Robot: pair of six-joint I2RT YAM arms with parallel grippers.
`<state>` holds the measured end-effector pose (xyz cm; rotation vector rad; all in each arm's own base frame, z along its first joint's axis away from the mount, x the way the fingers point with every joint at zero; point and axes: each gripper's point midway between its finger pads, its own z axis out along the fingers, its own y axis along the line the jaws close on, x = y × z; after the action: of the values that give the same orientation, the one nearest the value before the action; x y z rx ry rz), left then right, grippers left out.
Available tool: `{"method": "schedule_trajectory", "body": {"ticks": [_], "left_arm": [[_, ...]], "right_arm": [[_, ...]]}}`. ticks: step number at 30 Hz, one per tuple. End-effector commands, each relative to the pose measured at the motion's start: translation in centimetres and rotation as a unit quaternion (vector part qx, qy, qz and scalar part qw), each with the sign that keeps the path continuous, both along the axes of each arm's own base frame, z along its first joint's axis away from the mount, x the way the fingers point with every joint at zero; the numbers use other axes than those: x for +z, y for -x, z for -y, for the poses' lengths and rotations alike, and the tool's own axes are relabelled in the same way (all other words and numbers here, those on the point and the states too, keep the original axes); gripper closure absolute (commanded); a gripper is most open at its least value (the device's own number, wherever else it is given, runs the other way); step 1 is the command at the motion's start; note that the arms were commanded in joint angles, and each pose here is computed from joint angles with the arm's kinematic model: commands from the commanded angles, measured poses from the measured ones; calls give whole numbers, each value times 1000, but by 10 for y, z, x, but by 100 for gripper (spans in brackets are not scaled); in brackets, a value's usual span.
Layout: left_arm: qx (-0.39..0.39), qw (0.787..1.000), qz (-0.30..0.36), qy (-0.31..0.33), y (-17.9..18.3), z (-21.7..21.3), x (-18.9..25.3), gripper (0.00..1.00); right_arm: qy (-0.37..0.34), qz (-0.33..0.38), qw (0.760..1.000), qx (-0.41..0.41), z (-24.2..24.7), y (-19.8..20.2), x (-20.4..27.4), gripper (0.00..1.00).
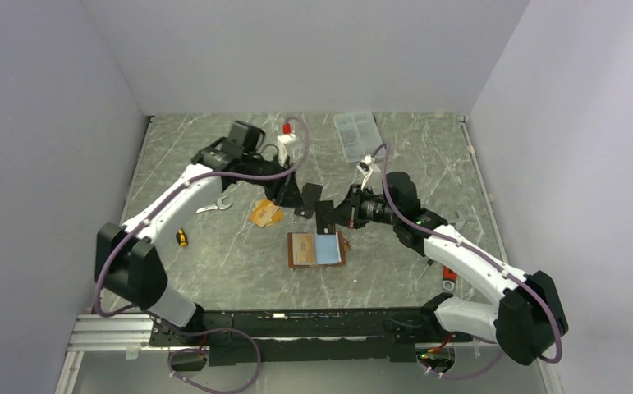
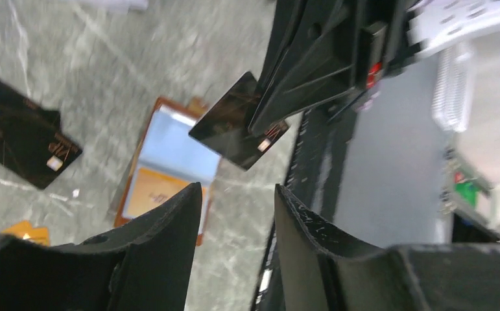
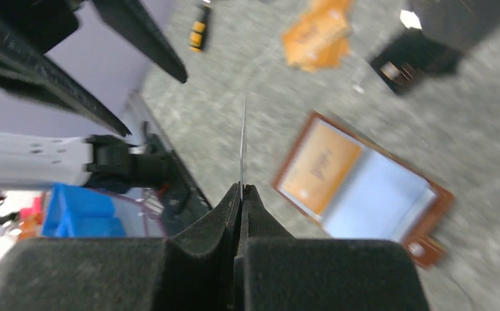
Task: Put the credit cards into the card holder
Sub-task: Insert the credit card into the card holder.
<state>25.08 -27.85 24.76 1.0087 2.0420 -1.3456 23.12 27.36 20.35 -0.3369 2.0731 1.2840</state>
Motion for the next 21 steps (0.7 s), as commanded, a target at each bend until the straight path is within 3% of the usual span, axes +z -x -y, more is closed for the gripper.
{"method": "schedule_trajectory", "body": {"ticks": [1,8,21], "left_arm": [[-16,983,27,-181,0,-12,-103,51],[-62,948,117,-290,1,-12,-165,58],[-91,919,151,-353,2,-19,-203,64]], "right_arm": [[116,-82,987,-73,31,-3,-81,100],[172,-119,972,-110,52,2,-128,100],[176,-102,967,-152,56,-17,-140,100]]}}
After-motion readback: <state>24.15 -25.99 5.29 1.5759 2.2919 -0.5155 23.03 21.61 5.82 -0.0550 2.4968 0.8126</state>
